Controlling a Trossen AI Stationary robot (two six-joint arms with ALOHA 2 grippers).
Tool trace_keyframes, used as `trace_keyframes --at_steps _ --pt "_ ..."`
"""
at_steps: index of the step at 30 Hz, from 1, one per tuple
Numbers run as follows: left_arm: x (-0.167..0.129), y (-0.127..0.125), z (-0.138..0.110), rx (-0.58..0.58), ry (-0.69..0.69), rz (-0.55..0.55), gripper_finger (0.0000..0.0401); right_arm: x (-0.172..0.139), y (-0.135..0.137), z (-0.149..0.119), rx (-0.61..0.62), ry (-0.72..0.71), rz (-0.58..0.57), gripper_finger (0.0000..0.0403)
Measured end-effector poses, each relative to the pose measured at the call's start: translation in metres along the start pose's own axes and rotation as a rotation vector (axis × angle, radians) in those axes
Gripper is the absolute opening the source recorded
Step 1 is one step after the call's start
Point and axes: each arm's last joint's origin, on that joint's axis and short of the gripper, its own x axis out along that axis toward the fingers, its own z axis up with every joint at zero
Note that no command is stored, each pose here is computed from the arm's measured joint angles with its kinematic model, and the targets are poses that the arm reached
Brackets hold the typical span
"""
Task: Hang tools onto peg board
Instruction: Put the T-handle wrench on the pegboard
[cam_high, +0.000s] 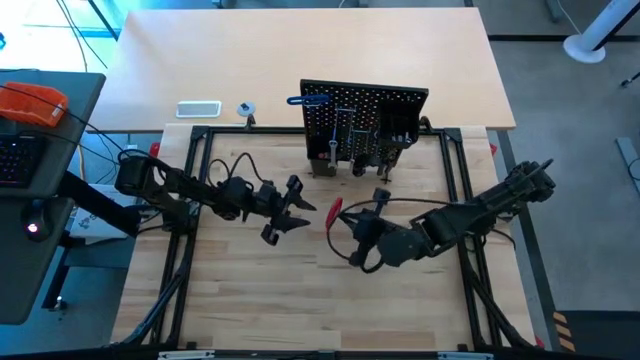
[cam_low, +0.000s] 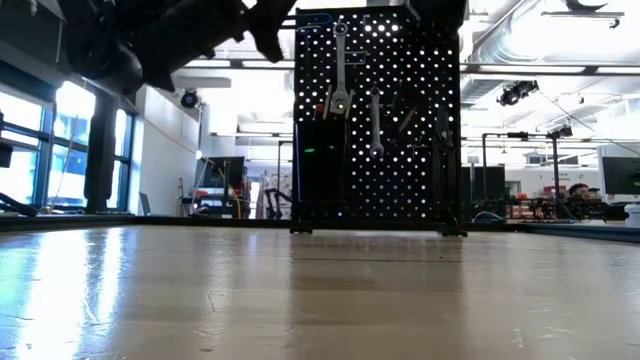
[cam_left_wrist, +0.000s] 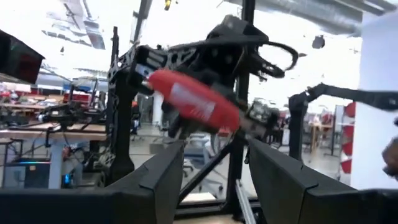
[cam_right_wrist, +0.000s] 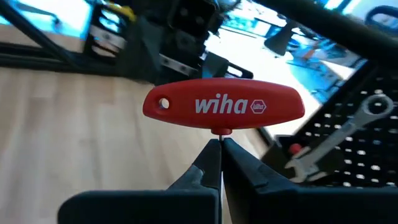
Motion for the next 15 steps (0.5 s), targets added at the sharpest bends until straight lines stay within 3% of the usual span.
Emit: trace_keyframes --at_steps 11,15 --pt "0.015 0.002 0.003 0.042 -0.01 0.194 0.0172 0.037 0.001 -0.01 -0.122 0.049 -0.117 0.0" --pt "0.02 0.002 0.003 0.051 0.009 0.2 0.0173 0.044 -0.001 -0.01 -0.141 0.053 -0.13 0.0"
